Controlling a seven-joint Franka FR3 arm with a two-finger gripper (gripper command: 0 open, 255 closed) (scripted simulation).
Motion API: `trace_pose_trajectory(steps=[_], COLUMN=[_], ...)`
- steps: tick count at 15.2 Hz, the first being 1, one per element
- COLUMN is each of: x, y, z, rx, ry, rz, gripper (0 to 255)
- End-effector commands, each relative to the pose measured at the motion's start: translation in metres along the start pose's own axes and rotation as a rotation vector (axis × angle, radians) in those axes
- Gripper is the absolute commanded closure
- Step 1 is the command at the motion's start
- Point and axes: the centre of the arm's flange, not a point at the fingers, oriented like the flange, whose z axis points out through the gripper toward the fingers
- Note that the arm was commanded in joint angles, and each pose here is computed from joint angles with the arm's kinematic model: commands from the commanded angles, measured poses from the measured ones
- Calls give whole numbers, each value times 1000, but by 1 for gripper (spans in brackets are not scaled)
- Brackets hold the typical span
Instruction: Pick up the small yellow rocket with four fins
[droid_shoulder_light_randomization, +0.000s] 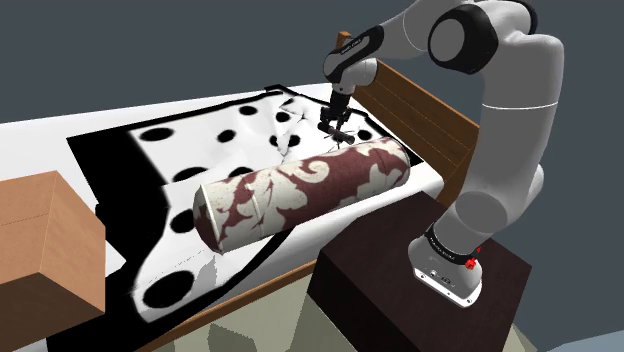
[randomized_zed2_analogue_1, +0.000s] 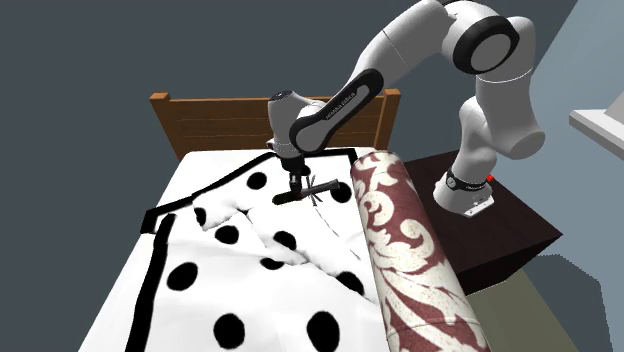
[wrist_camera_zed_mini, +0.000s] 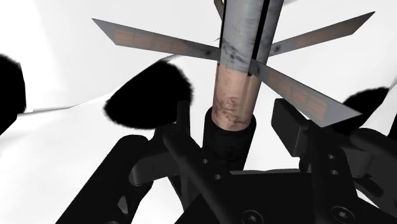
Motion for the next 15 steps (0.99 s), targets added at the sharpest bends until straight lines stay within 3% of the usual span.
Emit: trace_pose_trajectory(steps=[1, 9, 15], x=[0, 0, -3], y=[0, 0, -4], z=[1, 1, -30], rx=[0, 0, 0], ry=[0, 0, 0], rz=[0, 0, 0], gripper=[255, 255, 255])
